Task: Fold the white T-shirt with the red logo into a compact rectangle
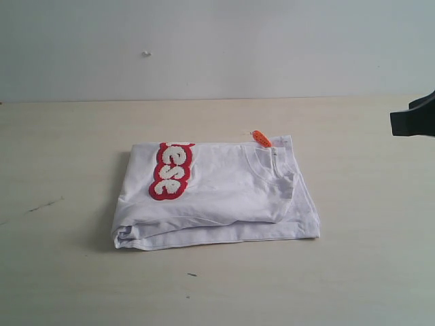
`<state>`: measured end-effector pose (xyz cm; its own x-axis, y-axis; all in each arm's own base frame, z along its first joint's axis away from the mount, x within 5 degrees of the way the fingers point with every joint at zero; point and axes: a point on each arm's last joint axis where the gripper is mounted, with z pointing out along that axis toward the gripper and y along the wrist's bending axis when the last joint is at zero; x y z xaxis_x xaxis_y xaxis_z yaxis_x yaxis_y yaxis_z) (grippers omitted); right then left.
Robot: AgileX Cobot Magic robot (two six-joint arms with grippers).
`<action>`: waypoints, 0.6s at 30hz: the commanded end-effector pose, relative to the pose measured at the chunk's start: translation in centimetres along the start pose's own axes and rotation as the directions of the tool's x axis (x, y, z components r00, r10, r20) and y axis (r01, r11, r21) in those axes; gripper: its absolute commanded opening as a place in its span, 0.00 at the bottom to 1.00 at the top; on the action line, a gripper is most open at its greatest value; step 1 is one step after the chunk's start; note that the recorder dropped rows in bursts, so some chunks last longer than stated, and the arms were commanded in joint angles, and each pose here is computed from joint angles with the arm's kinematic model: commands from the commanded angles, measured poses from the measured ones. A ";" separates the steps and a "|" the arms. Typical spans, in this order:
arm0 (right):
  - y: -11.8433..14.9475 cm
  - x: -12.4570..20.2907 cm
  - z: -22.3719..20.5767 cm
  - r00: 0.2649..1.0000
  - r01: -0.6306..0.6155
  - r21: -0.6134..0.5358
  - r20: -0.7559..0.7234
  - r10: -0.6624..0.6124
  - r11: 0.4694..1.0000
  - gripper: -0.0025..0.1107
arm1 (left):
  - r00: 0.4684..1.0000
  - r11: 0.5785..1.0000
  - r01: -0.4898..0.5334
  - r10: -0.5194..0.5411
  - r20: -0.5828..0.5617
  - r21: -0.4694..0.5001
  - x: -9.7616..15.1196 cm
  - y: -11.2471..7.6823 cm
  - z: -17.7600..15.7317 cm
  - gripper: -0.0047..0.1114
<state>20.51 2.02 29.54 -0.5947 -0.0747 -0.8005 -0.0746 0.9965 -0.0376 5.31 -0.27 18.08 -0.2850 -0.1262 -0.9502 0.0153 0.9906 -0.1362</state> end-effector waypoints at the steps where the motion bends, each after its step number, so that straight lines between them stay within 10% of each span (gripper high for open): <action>1: 0.0 -0.1 -0.1 1.000 0.004 -0.002 0.015 -0.004 1.000 0.02 | 1.000 1.000 -0.002 0.002 0.003 -0.002 0.1 0.0 0.0 0.37; 18: 0.0 -0.1 -0.1 1.000 0.002 -0.002 0.015 -0.002 1.000 0.02 | 1.000 1.000 0.001 -0.001 0.007 -0.001 0.0 0.0 0.0 0.37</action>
<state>20.51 2.02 29.54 -0.5947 -0.0747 -0.8005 -0.0746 0.9965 -0.0376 5.31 -0.27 18.08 -0.2849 -0.1224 -0.9507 0.0164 0.9910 -0.1325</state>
